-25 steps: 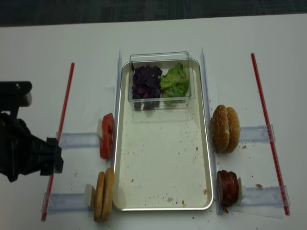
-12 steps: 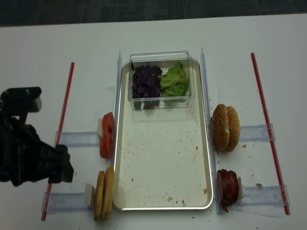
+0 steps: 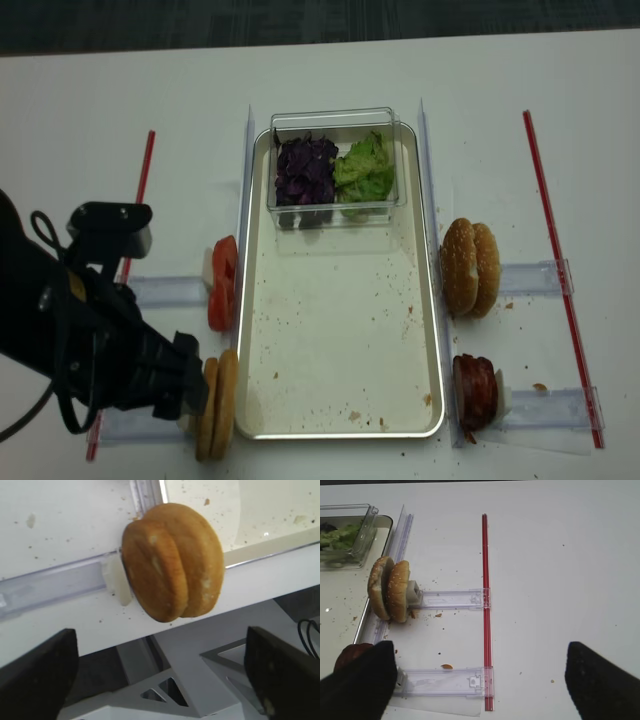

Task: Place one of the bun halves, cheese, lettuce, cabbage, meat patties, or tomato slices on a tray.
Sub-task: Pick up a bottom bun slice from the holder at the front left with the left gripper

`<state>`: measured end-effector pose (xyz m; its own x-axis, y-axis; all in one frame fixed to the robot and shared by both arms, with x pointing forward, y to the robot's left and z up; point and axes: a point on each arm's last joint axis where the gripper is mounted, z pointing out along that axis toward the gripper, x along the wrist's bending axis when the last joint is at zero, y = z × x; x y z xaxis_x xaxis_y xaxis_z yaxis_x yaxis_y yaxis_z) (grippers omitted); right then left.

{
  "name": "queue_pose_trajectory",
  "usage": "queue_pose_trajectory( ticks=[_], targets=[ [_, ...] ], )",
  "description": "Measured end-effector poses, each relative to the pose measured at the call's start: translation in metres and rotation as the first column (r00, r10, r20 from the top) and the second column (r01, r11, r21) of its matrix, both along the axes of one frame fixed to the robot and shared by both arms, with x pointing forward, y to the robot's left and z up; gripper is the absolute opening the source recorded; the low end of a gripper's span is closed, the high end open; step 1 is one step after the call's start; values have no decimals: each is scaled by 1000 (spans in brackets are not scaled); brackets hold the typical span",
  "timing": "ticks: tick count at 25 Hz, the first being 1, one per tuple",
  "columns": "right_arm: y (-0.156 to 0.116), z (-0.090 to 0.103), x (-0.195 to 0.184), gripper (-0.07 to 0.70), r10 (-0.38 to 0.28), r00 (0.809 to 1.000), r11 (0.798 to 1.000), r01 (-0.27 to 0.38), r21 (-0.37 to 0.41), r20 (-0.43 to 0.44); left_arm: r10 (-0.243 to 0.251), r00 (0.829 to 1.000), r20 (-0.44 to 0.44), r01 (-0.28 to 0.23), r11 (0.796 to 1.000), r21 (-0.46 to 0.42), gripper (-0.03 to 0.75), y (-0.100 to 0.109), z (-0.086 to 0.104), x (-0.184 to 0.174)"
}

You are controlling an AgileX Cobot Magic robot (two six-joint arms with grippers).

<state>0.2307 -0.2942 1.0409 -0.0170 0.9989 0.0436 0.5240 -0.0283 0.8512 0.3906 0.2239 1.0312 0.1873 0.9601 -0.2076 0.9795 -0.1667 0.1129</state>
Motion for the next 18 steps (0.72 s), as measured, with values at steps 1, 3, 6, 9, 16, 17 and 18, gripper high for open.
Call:
queue_pose_trajectory(
  ticks=[1, 3, 6, 9, 16, 17, 18],
  targets=[
    [0, 0, 0, 692, 0, 1000, 1000, 0, 0, 0, -6, 1000, -1, 6, 1000, -5, 617, -5, 0, -2],
    [0, 0, 0, 692, 0, 1000, 1000, 0, 0, 0, -15, 1000, -1, 15, 1000, -16, 607, -13, 0, -5],
    [0, 0, 0, 692, 0, 1000, 1000, 0, 0, 0, -30, 999, -11, 29, 999, -30, 577, -24, 1, -12],
    [0, 0, 0, 692, 0, 1000, 1000, 0, 0, 0, -65, 998, -15, 64, 997, -51, 544, -35, 1, -18],
    [0, 0, 0, 692, 0, 1000, 1000, 0, 0, 0, -82, 997, 6, 82, 993, -90, 524, -48, 2, -24],
    [0, 0, 0, 692, 0, 1000, 1000, 0, 0, 0, -80, 997, 13, 81, 992, -95, 524, -49, 2, -24],
    [0, 0, 0, 692, 0, 1000, 1000, 0, 0, 0, -80, 997, 20, 81, 992, -99, 524, -49, 2, -23]
  ],
)
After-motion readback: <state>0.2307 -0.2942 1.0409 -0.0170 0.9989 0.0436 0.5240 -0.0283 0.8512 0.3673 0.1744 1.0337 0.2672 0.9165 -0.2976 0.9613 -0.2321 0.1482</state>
